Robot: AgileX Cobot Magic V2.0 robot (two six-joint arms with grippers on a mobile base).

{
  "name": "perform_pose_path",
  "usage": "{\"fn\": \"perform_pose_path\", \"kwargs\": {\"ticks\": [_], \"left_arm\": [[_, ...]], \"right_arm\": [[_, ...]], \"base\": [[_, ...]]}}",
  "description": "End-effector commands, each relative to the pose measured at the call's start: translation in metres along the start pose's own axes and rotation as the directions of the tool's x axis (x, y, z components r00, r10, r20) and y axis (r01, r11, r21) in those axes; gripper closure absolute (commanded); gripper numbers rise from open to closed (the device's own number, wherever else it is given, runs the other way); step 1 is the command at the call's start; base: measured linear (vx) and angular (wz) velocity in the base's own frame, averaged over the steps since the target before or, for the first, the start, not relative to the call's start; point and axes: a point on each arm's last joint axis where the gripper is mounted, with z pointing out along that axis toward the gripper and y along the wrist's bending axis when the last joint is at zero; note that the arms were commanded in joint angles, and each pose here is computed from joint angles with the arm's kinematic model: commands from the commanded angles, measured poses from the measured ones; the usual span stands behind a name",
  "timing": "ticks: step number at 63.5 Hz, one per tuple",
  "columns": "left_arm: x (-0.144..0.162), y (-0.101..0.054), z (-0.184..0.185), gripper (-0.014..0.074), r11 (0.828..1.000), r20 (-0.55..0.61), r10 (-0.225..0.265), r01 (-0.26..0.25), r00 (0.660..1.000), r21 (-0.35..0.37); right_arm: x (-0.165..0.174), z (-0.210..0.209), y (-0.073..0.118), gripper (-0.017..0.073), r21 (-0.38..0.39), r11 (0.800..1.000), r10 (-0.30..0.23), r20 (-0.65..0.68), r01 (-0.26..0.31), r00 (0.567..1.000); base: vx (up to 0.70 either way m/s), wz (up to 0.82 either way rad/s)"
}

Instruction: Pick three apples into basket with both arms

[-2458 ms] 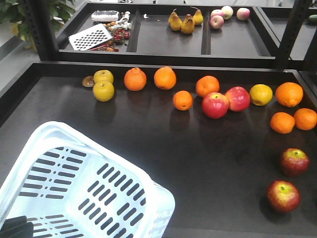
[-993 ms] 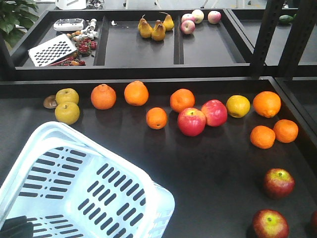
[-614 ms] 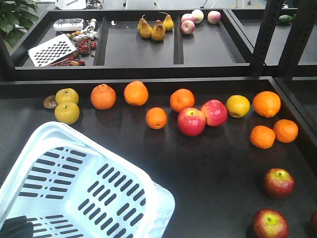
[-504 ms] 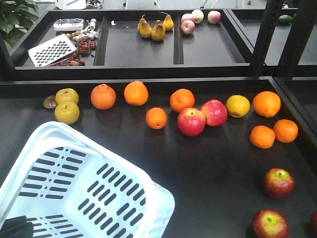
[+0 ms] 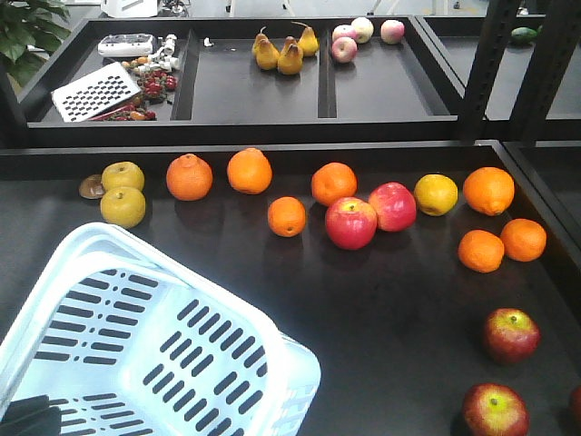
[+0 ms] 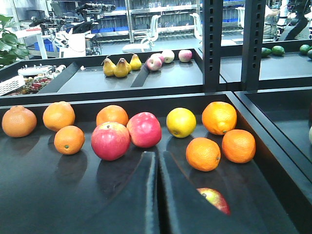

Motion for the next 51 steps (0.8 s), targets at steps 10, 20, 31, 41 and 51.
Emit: {"fn": "perform_pose_path", "kwargs": {"ticks": [10,20,31,41,51], "left_arm": [[-0.018,-0.001,-0.005,0.0600,1.000,0.123,-0.030,0.031,0.992,-0.005],[-0.017,-0.001,-0.005,0.0600,1.000,0.117,-0.030,0.031,0.993,-0.002],[-0.018,-0.002,-0.005,0.0600,0.998,0.124,-0.065,0.064,0.990,0.009],[-0.025,-0.006,-0.006,0.0600,0.981,0.178,-0.190,0.179,0.965,0.078],[-0.031,-0.004,-0.007,0.0600,0.985,0.248,-0.173,0.161,0.953,0.070]], "right_arm": [[-0.003,0.000,0.000,0.0564,0.003,1.000,-0.017,0.074,0.017,0.997],[-0.003,0.000,0.000,0.0564,0.003,1.000,-0.017,0.074,0.017,0.997],[-0.003,0.000,0.000,0.0564,0.003,1.000,-0.017,0.074,0.017,0.997],[-0.003,0.000,0.000,0.0564,0.003,1.000,-0.017,0.074,0.017,0.997],[-0.003,0.000,0.000,0.0564,0.003,1.000,-0.017,0.074,0.017,0.997]], "base": [[0.00,0.00],[0.00,0.00],[0.00,0.00],[0.00,0.00],[0.00,0.00]]}}
